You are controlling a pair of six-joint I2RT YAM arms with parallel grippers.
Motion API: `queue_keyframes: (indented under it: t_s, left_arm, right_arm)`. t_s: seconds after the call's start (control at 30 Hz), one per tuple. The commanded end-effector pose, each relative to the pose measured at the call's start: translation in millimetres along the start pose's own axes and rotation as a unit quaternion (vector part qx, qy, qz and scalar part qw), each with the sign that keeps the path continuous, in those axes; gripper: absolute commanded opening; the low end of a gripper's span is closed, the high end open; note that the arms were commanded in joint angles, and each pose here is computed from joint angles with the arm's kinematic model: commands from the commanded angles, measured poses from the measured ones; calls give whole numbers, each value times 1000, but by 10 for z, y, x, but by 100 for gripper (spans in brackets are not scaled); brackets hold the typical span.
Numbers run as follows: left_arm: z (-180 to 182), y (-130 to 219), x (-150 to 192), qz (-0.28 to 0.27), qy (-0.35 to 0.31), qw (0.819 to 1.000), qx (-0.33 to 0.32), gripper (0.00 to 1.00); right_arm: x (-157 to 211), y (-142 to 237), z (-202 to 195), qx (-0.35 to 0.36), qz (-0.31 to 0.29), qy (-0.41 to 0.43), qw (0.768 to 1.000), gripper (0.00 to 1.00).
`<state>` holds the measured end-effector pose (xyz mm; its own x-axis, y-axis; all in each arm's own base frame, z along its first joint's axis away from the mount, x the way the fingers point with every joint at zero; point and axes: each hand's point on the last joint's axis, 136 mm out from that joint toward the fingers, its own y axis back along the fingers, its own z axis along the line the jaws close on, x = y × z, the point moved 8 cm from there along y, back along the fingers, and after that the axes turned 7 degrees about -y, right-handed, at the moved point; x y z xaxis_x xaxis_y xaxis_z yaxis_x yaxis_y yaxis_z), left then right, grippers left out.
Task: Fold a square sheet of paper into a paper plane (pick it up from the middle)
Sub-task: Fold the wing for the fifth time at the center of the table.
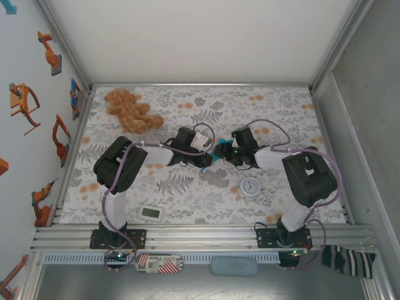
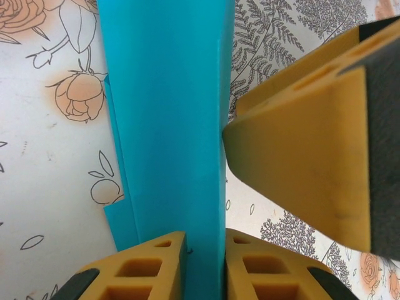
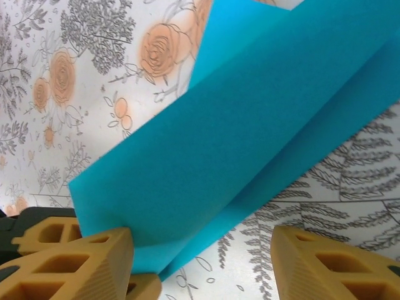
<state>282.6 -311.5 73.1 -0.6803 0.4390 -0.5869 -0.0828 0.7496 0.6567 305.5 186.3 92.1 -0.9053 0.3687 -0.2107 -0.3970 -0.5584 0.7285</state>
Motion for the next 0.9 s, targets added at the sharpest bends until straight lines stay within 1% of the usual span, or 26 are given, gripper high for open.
queue_keyframes:
  t_s: [0.0,0.17,0.37,0.6,0.87]
  left_arm:
    - [79,-125,315,70,46,996,-5,21]
    - [79,-127,310,72,47,996,-6,22]
    - [80,-135,296,73,50,996,-5,21]
    - [56,-121,252,73,50,996,-2,22]
    - [-57,3,65,53,50,997,7,26]
  right_arm:
    - [-69,89,63,-34,-29,0,999,60]
    - [-70,55,57,-38,-22,9,999,63]
    - [-53,-54,-30,-21,-11,1,1000,64]
    - [-3,-167,-216,36,6,-18,999,63]
    - [36,-229,-348,78,20,-25,996,62]
